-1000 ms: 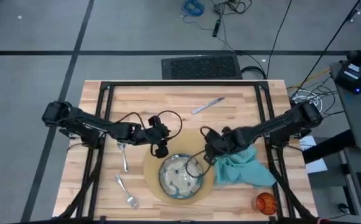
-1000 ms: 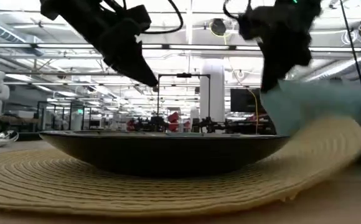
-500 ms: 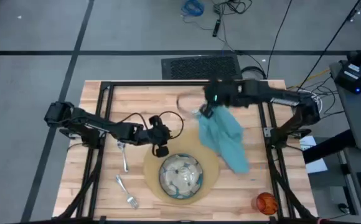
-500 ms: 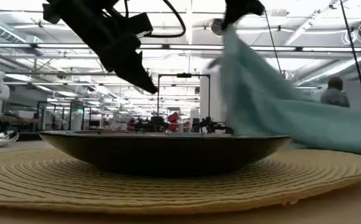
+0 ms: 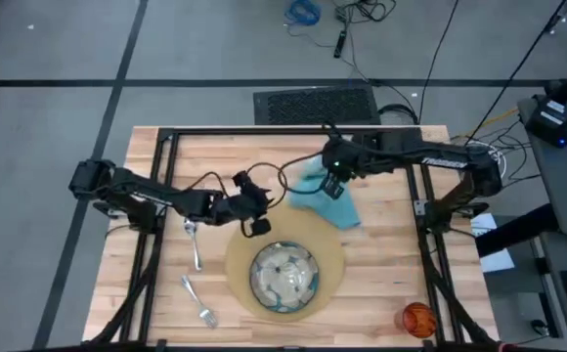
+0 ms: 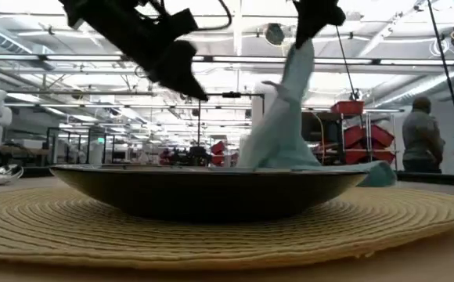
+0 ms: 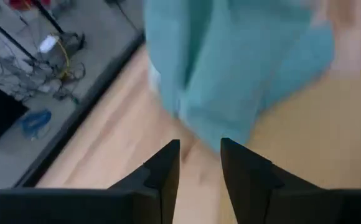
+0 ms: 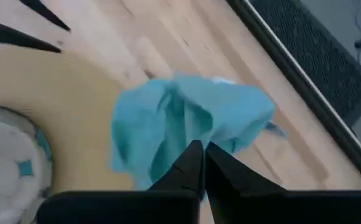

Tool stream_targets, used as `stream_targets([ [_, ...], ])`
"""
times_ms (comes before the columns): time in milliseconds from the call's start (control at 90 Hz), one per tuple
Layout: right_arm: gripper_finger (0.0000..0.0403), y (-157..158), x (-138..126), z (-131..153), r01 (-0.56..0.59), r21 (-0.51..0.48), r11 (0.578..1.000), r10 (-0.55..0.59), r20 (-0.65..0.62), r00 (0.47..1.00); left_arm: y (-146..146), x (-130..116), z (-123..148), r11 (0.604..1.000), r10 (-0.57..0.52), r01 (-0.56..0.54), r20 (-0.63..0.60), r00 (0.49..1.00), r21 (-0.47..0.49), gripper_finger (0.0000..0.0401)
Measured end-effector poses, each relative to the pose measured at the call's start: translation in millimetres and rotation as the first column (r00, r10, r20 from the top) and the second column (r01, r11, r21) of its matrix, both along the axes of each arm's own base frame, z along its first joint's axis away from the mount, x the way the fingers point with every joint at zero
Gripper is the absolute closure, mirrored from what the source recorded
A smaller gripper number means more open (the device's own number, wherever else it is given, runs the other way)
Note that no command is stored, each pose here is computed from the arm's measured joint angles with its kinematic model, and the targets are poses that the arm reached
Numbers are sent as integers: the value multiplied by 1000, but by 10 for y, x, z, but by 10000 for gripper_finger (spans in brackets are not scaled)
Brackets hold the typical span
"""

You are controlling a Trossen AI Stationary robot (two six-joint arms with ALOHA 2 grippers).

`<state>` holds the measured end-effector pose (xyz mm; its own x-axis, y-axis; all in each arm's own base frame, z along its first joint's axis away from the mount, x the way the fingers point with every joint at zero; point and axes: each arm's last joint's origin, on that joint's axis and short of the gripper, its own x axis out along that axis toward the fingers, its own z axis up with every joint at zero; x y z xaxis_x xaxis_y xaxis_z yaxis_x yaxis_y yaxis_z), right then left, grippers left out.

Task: Set table place
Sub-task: Fold the blue napkin

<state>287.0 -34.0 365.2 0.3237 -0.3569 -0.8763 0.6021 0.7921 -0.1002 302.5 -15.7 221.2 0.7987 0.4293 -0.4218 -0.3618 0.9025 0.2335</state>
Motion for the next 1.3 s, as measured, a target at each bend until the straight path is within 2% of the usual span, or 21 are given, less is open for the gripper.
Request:
stream_targets([
  [122, 403, 48, -27, -178, 4, 17, 1000, -3, -82, 997, -14, 97, 121, 980, -152, 171, 174, 973, -98, 299],
  [189, 403, 62, -34, -245, 4, 23, 1000, -2, -107, 994, -9, 173, 131, 968, -189, 223, 252, 949, -117, 299],
  [367, 403, 70, -27, -298, -7, 37, 999, 11, -116, 993, 74, 315, -128, 969, -195, 219, 189, 962, -114, 280],
  [489, 403, 72, -18, -272, -21, 39, 999, 24, -83, 996, 140, 370, -242, 951, -190, 230, 198, 962, -205, 241],
  [567, 403, 86, -20, -239, -35, 46, 998, 38, -52, 998, 165, 394, -256, 943, -162, 220, 233, 959, -249, 214],
  [744, 403, 139, -7, -220, -63, 48, 997, 64, -26, 998, 157, 441, -130, 942, -167, 261, 378, 911, -213, 174],
  [822, 403, 153, -5, -219, -68, 49, 997, 69, -25, 997, 169, 447, -103, 940, -158, 264, 406, 900, -218, 169],
  [967, 403, 153, 25, -206, -74, 44, 996, 74, 8, 997, 261, 440, -142, 926, -85, 219, 395, 915, -307, 167],
  [1089, 403, 154, 48, -188, -91, 35, 995, 90, 37, 995, 311, 443, -156, 926, -67, 204, 395, 916, -318, 167],
  [1200, 403, 172, 70, -168, -115, 25, 993, 113, 63, 992, 354, 446, -147, 893, -63, 240, 422, 904, -380, 167],
  [1300, 403, 194, 91, -115, -143, 29, 989, 139, 104, 985, 405, 442, -152, 886, -45, 231, 421, 906, -402, 167],
])
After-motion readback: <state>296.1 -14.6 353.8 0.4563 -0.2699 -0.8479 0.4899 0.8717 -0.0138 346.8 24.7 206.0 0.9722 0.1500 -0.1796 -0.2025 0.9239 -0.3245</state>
